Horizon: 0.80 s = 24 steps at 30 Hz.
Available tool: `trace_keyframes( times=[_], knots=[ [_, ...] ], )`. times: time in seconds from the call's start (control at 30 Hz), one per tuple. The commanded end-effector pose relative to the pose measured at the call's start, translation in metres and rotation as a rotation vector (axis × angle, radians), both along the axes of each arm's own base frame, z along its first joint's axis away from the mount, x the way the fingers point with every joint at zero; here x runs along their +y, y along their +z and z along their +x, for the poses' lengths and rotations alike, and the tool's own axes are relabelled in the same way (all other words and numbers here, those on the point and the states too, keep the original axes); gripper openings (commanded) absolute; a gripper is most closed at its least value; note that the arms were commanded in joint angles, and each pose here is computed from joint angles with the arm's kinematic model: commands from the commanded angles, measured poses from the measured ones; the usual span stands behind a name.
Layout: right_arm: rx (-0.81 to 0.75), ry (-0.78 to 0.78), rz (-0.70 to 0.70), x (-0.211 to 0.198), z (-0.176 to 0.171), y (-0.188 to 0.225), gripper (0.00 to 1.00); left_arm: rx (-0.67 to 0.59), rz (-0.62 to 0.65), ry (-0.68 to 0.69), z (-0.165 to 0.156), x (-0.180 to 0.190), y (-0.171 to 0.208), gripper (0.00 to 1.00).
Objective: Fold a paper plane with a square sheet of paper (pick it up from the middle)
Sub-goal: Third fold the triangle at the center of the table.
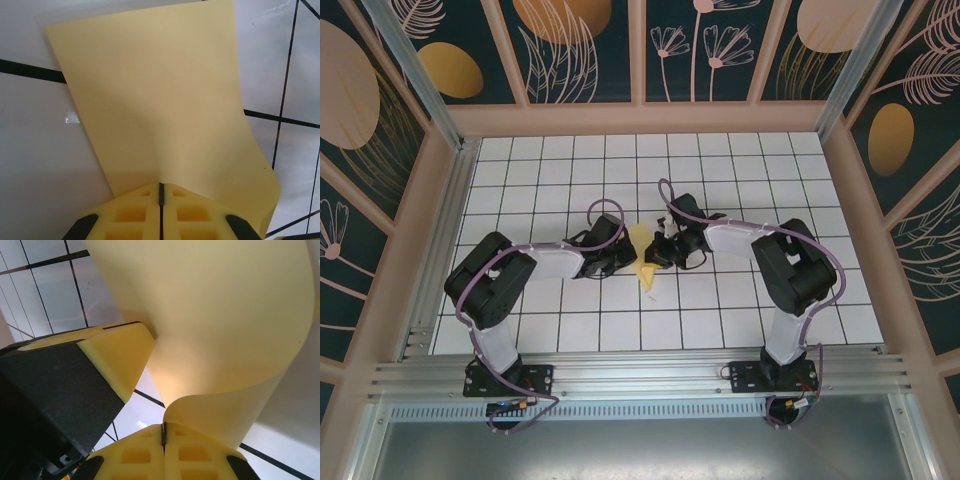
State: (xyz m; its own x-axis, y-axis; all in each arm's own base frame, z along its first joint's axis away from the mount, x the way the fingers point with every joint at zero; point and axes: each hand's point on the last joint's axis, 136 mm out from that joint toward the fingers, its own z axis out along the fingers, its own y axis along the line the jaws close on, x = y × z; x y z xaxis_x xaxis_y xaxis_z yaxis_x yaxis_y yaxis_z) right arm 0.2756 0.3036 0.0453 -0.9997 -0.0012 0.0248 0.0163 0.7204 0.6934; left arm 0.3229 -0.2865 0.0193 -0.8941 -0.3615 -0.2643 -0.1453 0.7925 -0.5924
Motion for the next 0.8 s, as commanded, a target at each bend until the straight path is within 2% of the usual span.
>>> trace_keyframes(
  times=[0.0,0.1,0.43,0.77],
  knots=[
    [-0.005,0.008,-0.004,0.002,0.002,-0.002,0.00,-0.084,-0.001,0.022,0.016,0.001,0.033,0.10],
    [0.000,0.009,-0.021,-0.001,0.000,-0.006,0.00,-0.100,0.045,0.041,0.020,0.008,0.034,0.11],
    [-0.006,0.011,-0.040,-0.004,-0.001,-0.009,0.00,-0.019,0.208,0.073,0.019,0.029,-0.005,0.10],
    [-0.027,0.006,0.014,0.004,0.006,0.000,0.00,0.025,0.204,0.059,0.017,0.024,-0.021,0.06]
  ],
)
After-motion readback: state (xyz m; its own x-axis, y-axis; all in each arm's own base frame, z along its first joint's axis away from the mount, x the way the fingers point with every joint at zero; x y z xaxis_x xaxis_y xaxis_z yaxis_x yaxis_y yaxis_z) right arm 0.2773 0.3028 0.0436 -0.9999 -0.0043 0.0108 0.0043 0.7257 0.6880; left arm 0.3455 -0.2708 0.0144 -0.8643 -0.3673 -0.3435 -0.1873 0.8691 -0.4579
